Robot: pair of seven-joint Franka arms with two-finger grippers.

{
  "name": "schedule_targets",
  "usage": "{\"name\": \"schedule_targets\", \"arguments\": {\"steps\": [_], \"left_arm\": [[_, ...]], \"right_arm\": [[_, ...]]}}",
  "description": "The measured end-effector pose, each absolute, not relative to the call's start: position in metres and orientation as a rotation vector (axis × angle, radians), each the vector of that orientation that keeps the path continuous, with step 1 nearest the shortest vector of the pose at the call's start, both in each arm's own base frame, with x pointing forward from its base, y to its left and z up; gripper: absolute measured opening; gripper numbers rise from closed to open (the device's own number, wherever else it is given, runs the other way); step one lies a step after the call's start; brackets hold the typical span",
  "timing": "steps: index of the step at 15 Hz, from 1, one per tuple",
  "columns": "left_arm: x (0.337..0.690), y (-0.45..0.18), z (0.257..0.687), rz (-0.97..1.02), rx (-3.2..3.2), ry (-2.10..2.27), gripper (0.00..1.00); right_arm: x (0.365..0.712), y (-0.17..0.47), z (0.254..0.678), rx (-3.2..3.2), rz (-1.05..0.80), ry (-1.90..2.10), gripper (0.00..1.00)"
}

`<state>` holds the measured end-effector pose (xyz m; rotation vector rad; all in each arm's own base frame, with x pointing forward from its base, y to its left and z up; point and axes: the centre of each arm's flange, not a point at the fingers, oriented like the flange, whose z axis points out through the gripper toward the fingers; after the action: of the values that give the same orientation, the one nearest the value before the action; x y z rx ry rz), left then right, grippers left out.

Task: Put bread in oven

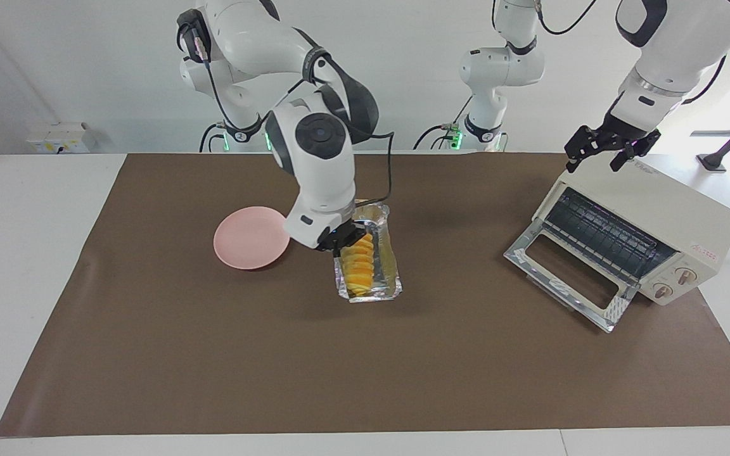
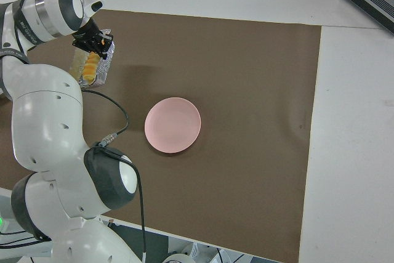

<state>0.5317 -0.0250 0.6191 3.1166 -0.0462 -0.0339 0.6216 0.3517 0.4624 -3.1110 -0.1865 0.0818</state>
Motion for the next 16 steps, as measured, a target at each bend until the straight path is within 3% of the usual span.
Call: {"name": "schedule_targets", "arguments": {"steps": [4, 8, 16], "left_arm": [[0.532, -0.025, 0.619, -0.034, 3.117, -0.046, 1.0], [0.532, -0.025, 0.619, -0.034, 3.117, -0.046, 1.0], [0.532, -0.025, 0.619, -0.034, 3.117, -0.046, 1.0]], "right_arm": [[0.596, 0.406, 0.412, -3.085, -0.001, -0.164, 0.01], [0.578, 0.418, 0.364, -3.057, -0.075, -0.065, 0.01], [0.562, 0.401, 0.341, -3.022, -0.165, -0.047, 0.01]]}}
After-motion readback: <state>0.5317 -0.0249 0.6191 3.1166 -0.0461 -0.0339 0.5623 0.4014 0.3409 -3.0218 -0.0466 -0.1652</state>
